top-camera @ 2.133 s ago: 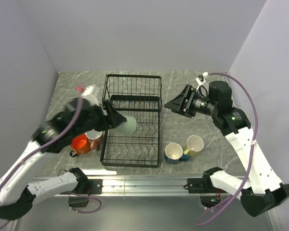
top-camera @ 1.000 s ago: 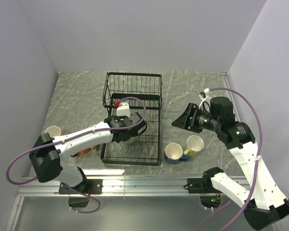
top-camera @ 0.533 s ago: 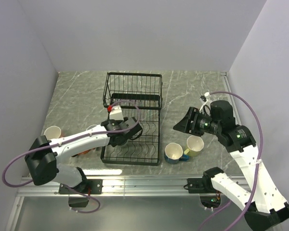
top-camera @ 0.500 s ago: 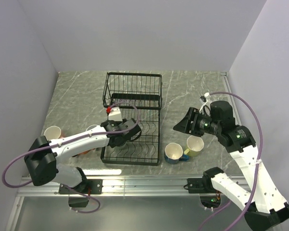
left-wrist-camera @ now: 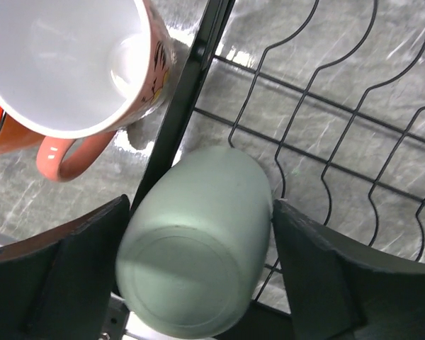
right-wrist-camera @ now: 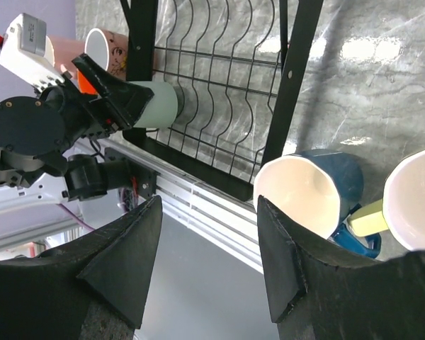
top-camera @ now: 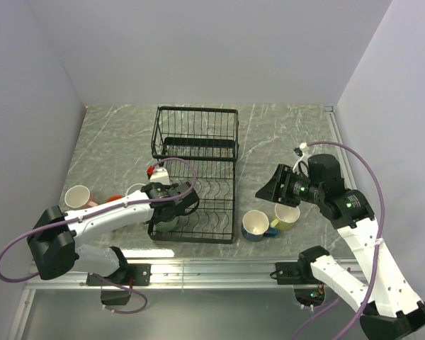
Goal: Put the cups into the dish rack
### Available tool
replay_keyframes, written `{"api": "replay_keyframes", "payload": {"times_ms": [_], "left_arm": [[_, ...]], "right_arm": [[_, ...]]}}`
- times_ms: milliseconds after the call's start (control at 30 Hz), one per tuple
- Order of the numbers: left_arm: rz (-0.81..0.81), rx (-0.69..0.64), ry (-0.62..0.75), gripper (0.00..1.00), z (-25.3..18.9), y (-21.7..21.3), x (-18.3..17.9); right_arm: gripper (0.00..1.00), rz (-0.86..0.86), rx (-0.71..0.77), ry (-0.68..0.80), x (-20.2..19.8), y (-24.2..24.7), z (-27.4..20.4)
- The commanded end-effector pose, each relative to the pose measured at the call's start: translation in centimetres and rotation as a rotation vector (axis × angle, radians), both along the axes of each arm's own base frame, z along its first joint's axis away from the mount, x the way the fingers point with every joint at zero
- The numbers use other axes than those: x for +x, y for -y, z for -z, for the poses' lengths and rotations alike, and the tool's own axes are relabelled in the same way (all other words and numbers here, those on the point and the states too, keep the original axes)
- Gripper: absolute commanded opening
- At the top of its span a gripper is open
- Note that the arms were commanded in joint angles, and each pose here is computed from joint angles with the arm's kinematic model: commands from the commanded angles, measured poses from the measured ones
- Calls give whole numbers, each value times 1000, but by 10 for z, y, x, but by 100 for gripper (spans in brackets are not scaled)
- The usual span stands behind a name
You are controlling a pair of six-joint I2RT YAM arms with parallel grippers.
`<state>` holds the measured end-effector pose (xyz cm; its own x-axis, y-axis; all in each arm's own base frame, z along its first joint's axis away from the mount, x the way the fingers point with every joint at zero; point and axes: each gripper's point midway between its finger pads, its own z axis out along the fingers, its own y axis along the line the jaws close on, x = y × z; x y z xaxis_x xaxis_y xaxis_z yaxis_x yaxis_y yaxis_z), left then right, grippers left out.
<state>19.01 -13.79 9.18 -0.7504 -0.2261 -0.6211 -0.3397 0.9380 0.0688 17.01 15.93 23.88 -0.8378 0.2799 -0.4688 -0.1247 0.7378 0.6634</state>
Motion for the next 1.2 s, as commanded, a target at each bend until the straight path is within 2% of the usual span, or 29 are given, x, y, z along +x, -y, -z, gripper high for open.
{"api": "replay_keyframes", "payload": {"times_ms": [0, 33, 133, 267, 400, 600, 767, 1167], "left_arm": [[-1, -15, -14, 88, -8, 1, -3], [6, -18, -16, 93, -9, 2, -3], [19, -36, -16, 99, -17, 6, -3], [9, -69, 2, 99, -33, 7, -2], [9, -159, 72, 99, -75, 17, 5], [15, -151, 118, 99, -115, 12, 10], [18, -178, 119, 99, -121, 15, 9], [26, -239, 139, 99, -135, 19, 8]], "right_arm": [[63, 4, -21, 13, -1, 4, 5], [63, 3, -28, 9, -1, 5, 7], [63, 15, -64, 8, 0, 10, 13], [63, 29, -131, -14, -1, 20, 32], [63, 30, -185, -39, -3, 27, 49], [62, -20, -219, -99, -12, 21, 77], [61, -58, -245, -119, -16, 11, 93], [57, 13, -373, -193, -12, 18, 123]]}}
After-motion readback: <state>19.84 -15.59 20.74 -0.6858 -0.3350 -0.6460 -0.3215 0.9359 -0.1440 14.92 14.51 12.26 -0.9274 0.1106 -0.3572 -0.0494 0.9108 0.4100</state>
